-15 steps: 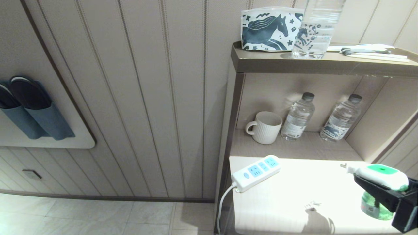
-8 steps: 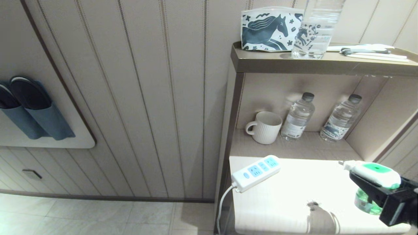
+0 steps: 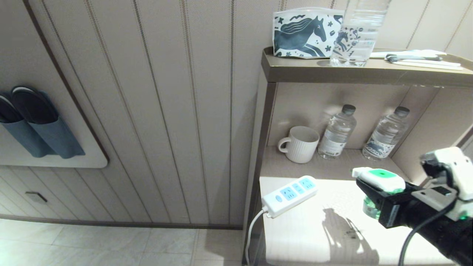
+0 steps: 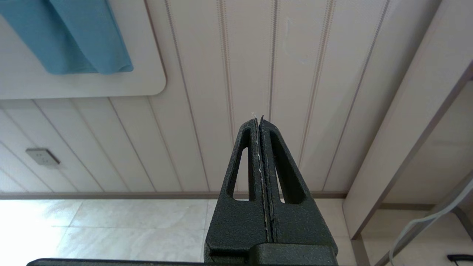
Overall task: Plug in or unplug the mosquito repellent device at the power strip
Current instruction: Place the mosquito repellent liquid on the table
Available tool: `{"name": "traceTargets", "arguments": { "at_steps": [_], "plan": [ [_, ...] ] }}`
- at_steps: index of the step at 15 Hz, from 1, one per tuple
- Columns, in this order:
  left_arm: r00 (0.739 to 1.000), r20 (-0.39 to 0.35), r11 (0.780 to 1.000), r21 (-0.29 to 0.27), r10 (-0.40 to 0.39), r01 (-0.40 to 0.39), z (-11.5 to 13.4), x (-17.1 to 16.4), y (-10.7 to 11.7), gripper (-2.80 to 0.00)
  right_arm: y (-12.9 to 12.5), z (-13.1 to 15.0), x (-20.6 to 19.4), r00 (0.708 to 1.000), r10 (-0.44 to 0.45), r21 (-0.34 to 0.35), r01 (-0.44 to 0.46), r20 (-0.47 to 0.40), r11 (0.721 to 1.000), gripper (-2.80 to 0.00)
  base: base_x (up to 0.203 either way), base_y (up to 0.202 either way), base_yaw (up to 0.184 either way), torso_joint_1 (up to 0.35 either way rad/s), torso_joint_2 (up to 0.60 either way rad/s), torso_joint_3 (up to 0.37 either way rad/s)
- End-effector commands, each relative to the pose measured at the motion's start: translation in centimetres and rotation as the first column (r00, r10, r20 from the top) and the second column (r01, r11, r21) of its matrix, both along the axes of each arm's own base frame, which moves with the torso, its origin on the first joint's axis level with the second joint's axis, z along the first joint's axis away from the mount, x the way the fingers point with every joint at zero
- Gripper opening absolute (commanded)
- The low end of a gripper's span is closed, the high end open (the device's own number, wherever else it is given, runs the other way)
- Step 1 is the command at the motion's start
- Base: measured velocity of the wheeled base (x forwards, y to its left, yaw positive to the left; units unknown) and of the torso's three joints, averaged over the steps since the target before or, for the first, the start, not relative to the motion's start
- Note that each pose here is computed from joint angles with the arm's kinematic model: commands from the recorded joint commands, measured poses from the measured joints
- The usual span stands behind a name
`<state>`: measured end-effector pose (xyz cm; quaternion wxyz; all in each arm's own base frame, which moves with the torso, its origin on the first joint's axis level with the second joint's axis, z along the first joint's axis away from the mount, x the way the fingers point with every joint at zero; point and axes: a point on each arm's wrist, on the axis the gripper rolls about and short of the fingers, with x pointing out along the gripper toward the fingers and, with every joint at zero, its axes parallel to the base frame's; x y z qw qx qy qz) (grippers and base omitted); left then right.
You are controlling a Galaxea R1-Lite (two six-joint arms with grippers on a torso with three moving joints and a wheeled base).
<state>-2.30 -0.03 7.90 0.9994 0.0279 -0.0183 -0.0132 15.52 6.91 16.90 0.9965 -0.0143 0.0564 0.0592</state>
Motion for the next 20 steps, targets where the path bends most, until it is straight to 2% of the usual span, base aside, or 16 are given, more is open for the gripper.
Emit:
{"name": "traceTargets", "arguments": {
  "at_steps": [1,3,6,8,13,20],
  "plan": [
    [1.0,-0.001,1.0,0.0,0.0,0.0,0.0,0.0,0.0,-2.8,3.8,-3.0,2.7,0.998,0.038,-0.05,-0.041,-0.059,0.998,-2.8,0.0,0.0,0.0,0.0,0.0,0.0],
    [1.0,-0.001,1.0,0.0,0.0,0.0,0.0,0.0,0.0,-2.8,6.1,-3.8,4.0,1.0,0.015,-0.033,-0.015,0.0,0.999,-2.8,0.0,0.0,0.0,0.0,0.0,0.0],
    [1.0,-0.001,1.0,0.0,-0.002,0.002,0.0,0.0,0.0,-2.8,8.2,-5.3,6.5,0.996,-0.068,-0.008,0.068,0.065,0.998,-2.8,0.0,0.0,0.0,0.0,0.0,0.0],
    [1.0,-0.001,1.0,0.0,0.0,0.0,0.0,0.0,0.0,-2.8,9.4,-5.3,7.6,0.986,-0.106,0.034,0.102,0.127,0.994,-2.8,0.0,0.0,0.0,0.0,0.0,0.0],
    [1.0,-0.001,1.0,0.001,0.0,0.0,0.0,0.0,0.0,-2.8,10.8,-6.1,10.1,0.973,-0.173,0.064,0.165,0.154,0.984,-2.8,0.0,0.0,0.0,0.0,0.0,0.0],
    [1.0,-0.001,1.0,0.0,0.0,0.0,0.0,0.0,0.0,-2.8,11.6,-7.3,12.3,0.968,-0.197,0.057,0.19,0.156,0.98,-2.8,0.0,0.0,0.0,0.0,0.0,0.0]
  ]
}}
